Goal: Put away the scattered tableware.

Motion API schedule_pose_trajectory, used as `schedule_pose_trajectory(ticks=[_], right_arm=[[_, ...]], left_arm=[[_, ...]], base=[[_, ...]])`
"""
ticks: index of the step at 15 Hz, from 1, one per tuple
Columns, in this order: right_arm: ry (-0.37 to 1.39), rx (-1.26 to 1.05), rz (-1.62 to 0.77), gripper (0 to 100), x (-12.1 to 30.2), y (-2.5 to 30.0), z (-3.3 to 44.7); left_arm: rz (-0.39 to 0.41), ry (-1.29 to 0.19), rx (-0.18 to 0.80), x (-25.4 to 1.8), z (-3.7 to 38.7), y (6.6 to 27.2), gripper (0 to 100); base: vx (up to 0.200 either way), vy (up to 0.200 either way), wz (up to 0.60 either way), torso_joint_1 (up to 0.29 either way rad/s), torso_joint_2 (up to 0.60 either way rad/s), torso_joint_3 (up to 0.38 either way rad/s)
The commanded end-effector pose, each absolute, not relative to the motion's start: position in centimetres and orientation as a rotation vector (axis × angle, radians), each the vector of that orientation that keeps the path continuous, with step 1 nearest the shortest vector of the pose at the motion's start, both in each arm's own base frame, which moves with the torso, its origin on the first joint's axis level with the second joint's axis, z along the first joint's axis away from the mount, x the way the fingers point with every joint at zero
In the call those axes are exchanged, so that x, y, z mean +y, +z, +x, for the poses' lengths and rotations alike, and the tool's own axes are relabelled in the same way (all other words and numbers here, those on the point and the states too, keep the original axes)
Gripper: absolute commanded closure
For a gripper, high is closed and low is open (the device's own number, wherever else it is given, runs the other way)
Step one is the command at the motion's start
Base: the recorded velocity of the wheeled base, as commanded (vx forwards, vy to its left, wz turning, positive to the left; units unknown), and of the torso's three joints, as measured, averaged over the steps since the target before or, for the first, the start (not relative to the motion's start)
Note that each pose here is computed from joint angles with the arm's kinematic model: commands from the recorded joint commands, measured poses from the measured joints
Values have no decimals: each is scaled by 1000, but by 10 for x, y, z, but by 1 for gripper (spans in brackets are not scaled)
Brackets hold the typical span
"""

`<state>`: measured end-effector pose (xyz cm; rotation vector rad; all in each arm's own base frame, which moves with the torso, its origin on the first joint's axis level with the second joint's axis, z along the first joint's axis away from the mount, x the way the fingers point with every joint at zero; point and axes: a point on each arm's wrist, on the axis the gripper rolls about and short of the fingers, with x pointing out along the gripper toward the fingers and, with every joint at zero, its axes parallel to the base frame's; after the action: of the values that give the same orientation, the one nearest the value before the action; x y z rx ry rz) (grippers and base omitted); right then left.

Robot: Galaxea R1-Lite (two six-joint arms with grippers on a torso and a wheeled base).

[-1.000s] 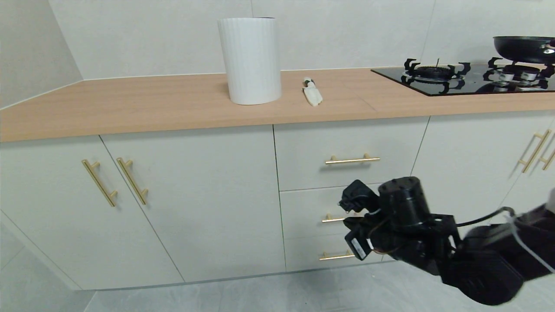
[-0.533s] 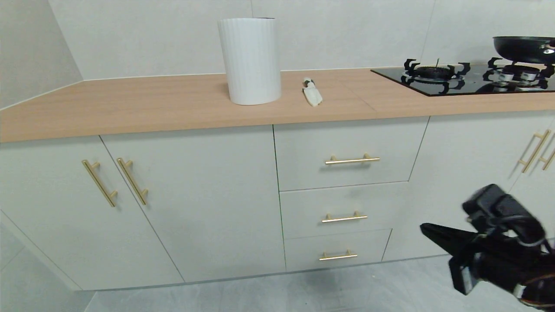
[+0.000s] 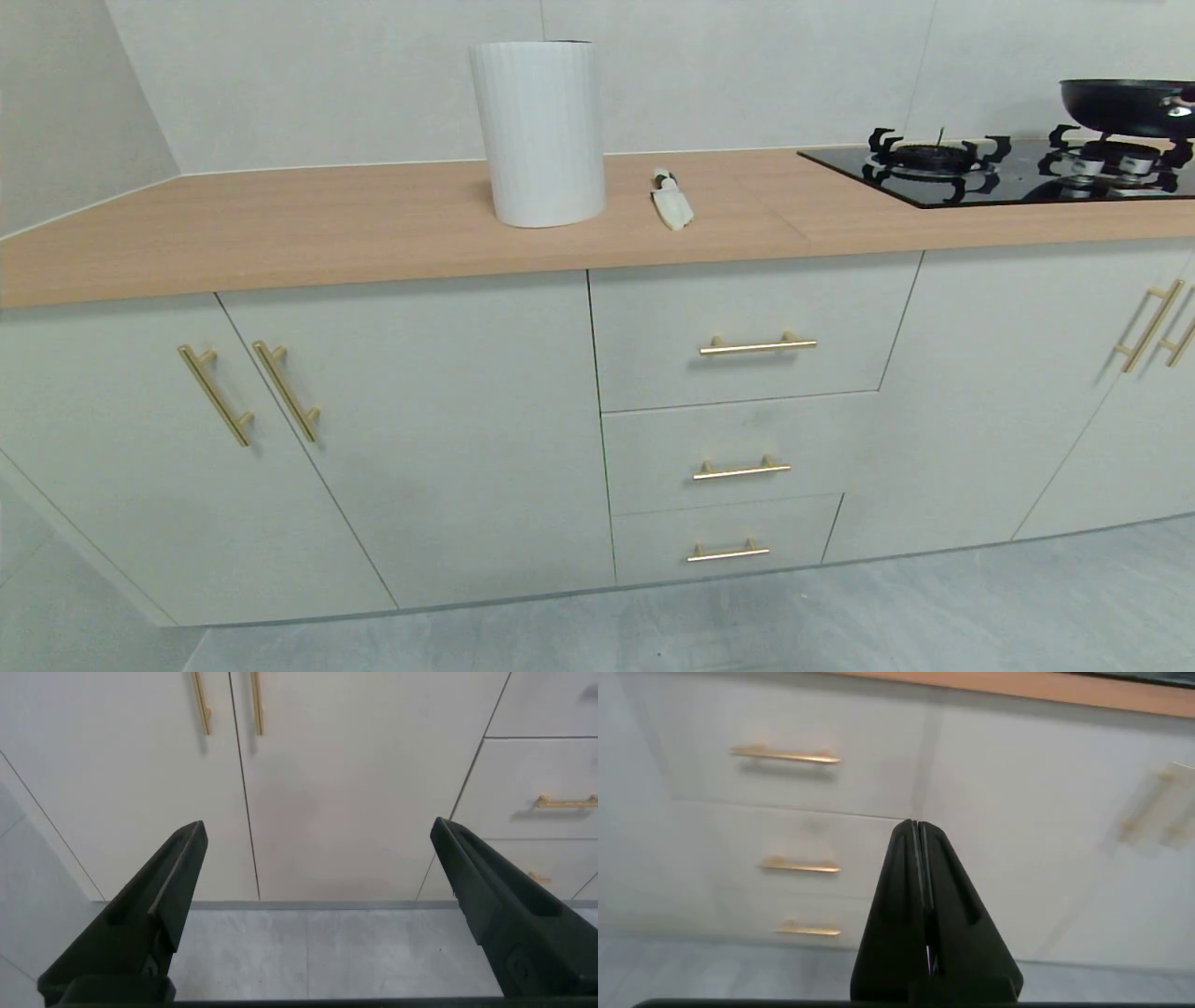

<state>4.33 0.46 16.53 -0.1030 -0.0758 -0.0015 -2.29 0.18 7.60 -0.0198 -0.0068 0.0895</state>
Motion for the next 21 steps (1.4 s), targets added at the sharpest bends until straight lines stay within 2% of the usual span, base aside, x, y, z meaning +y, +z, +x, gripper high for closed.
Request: schedule_pose_trajectory(ticks=[1,4,8,13,15,18,21], right_arm=[[-156,-59,-19,100,-5,115,4],[-243,78,20,100,-4,81,-15],[-199,-61,61,100,-5,81,-23],[-219,-66,136,100,-5,81,-23],[-205,-65,131,100,-5,81,-23],[-53,-49,113,100,-1,80,-23],[-60,-51,115,100,-1,80,-23]], left_arm=[[-6,89,-6,2,-23,76,0],[-16,89,-5,2,-23,76,0],[-23,87,-6,2,-23,76,0],[-23,89,-6,2,-23,76,0],[-26,89,-6,2,-23,76,0],[-25,90,-6,2,-23,76,0],[-25,89,-6,2,-23,76,0]], base=[[0,0,0,0,0,0],[0,0,0,0,0,0],[0,0,0,0,0,0],[0,0,0,0,0,0],[-200,0,0,2,2,5],[-67,0,0,4,-1,-1],[0,0,0,0,0,0]])
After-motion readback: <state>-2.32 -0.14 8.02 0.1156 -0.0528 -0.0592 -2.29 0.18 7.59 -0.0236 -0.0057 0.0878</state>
